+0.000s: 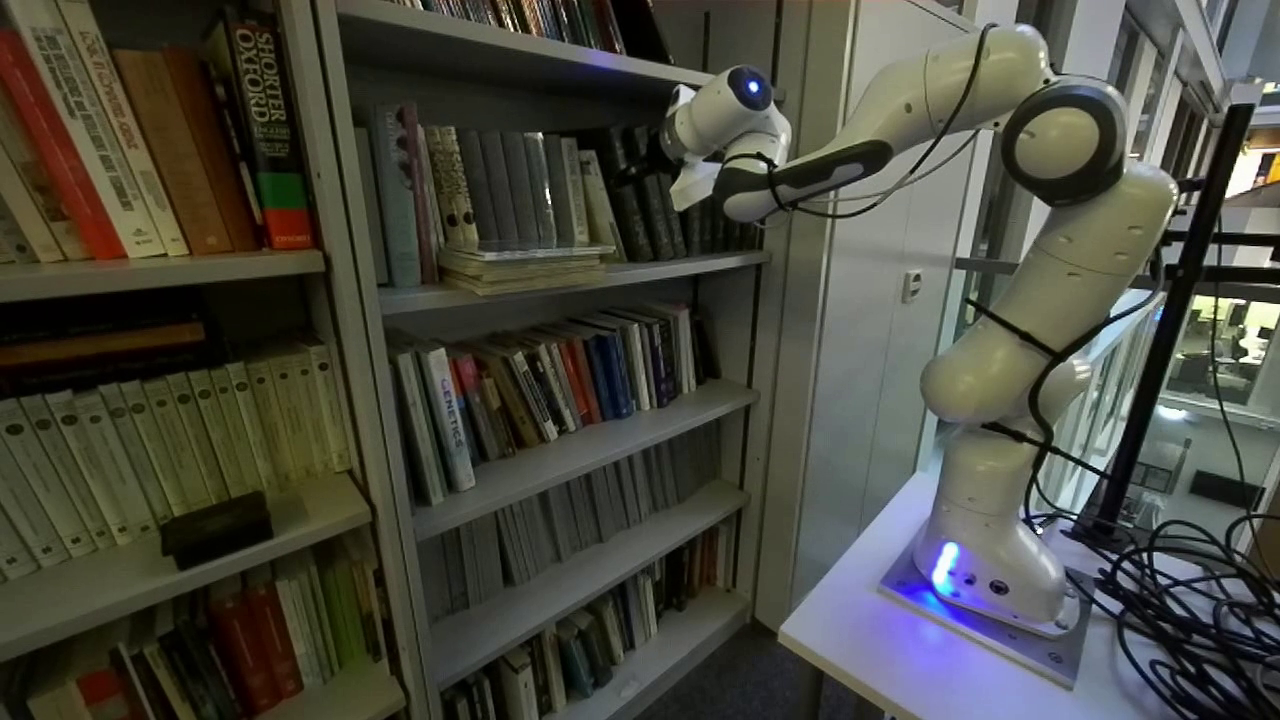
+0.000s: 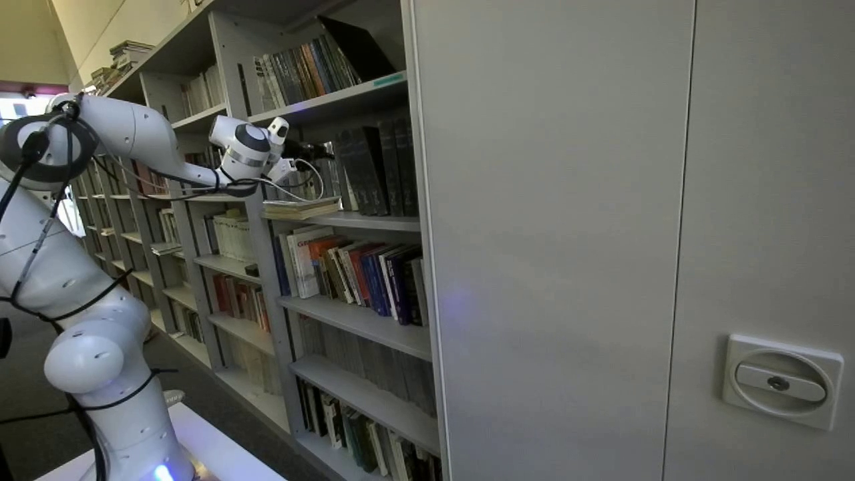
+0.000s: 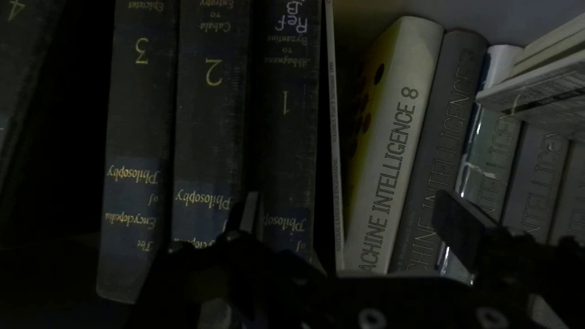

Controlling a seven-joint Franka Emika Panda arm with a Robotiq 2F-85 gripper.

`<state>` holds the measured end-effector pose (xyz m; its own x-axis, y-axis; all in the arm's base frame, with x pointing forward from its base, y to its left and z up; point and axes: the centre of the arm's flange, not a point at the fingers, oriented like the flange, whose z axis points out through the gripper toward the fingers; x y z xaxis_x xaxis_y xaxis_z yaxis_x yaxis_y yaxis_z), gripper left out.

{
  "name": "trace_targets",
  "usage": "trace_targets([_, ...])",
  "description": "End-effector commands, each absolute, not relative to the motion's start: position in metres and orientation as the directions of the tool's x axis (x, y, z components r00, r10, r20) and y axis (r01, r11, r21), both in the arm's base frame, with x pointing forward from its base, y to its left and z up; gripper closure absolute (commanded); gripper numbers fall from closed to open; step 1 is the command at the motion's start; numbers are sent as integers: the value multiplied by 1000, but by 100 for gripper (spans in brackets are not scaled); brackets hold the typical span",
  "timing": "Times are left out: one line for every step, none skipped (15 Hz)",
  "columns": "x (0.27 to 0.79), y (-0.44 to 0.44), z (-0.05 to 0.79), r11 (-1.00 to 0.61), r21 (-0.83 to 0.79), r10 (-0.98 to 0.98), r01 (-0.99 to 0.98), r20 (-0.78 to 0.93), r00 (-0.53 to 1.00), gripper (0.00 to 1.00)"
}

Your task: Pull one of the books out of the shelf and lay it on top of the pile of books

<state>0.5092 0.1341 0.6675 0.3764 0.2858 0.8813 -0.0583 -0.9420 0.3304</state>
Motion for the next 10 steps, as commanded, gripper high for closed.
trace_targets([505, 142, 668, -947, 322, 294, -17, 885, 361, 0])
trace_targets([505, 144, 668, -946, 324, 298, -12, 885, 358, 0])
trace_targets([505, 147, 669, -945, 327, 303, -9, 884, 355, 0])
trace_targets([504, 149, 669, -945, 328, 305, -7, 886, 349, 0])
trace_targets([505, 152, 670, -942, 335, 313, -7, 887, 340, 0])
trace_targets([507, 154, 671, -940, 340, 318, -6, 887, 334, 0])
trace_targets([509, 156, 672, -938, 345, 325, -5, 888, 327, 0])
trace_targets([513, 159, 675, -938, 347, 327, -5, 888, 323, 0])
trace_targets([515, 161, 677, -936, 351, 331, -5, 889, 317, 0])
trace_targets([517, 164, 681, -937, 351, 332, -3, 890, 312, 3])
